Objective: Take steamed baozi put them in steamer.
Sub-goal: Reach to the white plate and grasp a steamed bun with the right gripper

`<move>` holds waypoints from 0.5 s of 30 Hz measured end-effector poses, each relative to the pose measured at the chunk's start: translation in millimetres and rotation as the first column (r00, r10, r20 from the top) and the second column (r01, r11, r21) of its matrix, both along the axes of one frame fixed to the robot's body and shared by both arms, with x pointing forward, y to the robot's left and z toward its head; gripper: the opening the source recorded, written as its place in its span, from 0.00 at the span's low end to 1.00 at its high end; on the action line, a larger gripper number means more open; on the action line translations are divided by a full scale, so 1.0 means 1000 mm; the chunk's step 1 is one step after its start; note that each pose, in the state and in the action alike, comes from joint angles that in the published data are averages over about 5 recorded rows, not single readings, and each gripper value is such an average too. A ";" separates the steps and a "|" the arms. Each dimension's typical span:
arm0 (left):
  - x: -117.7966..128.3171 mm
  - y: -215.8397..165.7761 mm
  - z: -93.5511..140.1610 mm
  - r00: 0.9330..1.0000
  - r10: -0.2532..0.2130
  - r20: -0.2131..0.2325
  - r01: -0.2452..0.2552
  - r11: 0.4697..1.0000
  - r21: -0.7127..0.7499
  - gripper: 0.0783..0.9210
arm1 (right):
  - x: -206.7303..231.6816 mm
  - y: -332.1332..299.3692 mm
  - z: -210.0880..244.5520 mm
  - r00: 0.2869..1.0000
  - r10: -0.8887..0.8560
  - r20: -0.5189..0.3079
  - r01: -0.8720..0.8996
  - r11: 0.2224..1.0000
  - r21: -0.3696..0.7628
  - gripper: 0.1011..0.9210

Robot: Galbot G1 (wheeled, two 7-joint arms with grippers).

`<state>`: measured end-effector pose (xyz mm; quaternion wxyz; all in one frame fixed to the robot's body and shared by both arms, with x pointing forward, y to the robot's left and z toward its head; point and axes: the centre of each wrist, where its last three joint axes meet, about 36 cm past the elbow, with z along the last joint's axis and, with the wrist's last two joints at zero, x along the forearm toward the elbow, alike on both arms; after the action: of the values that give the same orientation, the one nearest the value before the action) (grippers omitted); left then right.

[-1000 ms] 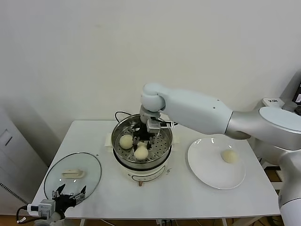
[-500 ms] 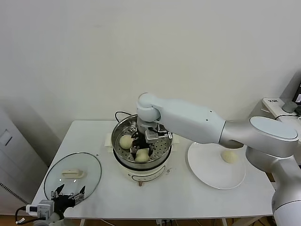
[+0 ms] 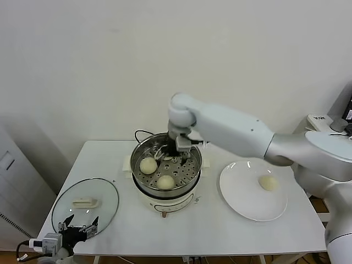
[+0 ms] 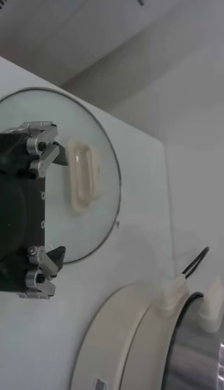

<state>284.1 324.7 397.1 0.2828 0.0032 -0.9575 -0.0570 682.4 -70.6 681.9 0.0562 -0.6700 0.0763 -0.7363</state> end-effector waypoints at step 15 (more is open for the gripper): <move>0.003 -0.001 0.003 1.000 -0.008 0.007 0.008 1.000 0.002 0.88 | 0.042 -0.200 0.027 0.774 -0.628 -0.083 0.631 0.775 0.024 0.88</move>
<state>286.9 323.9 400.5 0.2790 -0.0003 -0.9585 -0.0589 724.0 -270.5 709.4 -0.1790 -0.6295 0.3164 -0.6867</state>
